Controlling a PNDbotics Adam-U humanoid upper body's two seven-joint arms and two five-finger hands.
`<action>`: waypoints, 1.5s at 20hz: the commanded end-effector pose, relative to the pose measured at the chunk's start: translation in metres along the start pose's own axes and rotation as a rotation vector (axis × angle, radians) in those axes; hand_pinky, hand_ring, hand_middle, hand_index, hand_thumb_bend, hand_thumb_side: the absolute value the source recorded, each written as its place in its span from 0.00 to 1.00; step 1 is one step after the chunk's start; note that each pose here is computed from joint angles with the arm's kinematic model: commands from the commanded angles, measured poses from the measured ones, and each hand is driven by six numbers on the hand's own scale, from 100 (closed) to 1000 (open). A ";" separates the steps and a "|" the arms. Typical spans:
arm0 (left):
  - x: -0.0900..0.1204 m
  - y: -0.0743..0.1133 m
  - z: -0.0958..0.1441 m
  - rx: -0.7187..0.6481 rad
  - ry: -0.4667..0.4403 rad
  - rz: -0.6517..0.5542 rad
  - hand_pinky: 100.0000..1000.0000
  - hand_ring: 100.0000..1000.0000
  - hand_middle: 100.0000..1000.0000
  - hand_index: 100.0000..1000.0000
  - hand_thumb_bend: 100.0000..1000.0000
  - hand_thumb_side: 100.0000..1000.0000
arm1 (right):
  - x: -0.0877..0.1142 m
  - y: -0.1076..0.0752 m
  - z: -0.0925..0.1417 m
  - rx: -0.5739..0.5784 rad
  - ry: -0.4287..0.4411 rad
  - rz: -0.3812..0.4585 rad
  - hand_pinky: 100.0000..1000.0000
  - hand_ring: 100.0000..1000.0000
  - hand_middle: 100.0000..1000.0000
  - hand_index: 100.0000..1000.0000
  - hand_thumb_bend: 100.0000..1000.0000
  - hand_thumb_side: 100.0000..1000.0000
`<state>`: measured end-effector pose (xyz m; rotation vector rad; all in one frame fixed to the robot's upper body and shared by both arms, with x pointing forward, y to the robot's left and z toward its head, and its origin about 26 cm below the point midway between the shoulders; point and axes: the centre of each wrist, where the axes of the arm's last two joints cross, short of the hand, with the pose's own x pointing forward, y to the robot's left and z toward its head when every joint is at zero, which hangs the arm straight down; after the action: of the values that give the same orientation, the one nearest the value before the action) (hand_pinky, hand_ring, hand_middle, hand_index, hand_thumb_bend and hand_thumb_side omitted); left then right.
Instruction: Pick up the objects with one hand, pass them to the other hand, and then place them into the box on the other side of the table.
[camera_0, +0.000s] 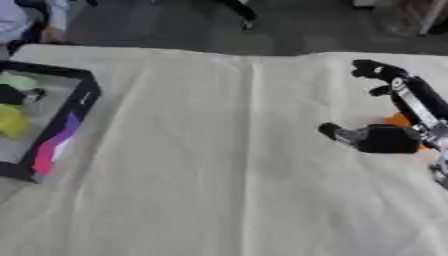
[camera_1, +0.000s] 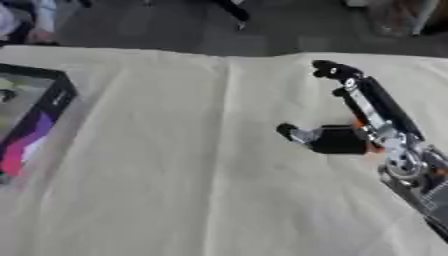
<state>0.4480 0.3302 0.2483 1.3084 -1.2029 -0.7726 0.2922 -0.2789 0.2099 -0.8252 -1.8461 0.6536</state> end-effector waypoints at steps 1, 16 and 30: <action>0.002 0.033 0.006 0.113 -0.017 0.036 0.85 0.74 0.77 0.82 0.40 0.30 | -0.003 -0.025 -0.002 -0.100 0.034 0.040 0.77 0.89 0.80 0.92 0.57 0.23; 0.019 0.061 0.035 0.113 -0.120 0.139 0.83 0.72 0.72 0.80 0.29 0.32 | -0.042 -0.111 0.017 0.129 0.234 0.222 0.86 0.91 0.87 0.95 0.59 0.28; 0.040 0.086 0.047 0.192 -0.146 0.265 0.82 0.70 0.69 0.80 0.25 0.32 | -0.099 -0.118 0.017 -0.018 0.425 0.160 0.84 0.89 0.83 0.93 0.62 0.26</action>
<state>0.4022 0.2874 0.3156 1.1945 -1.5303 -0.6103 0.2745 -0.4253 0.2268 -0.9989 -1.4101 0.5249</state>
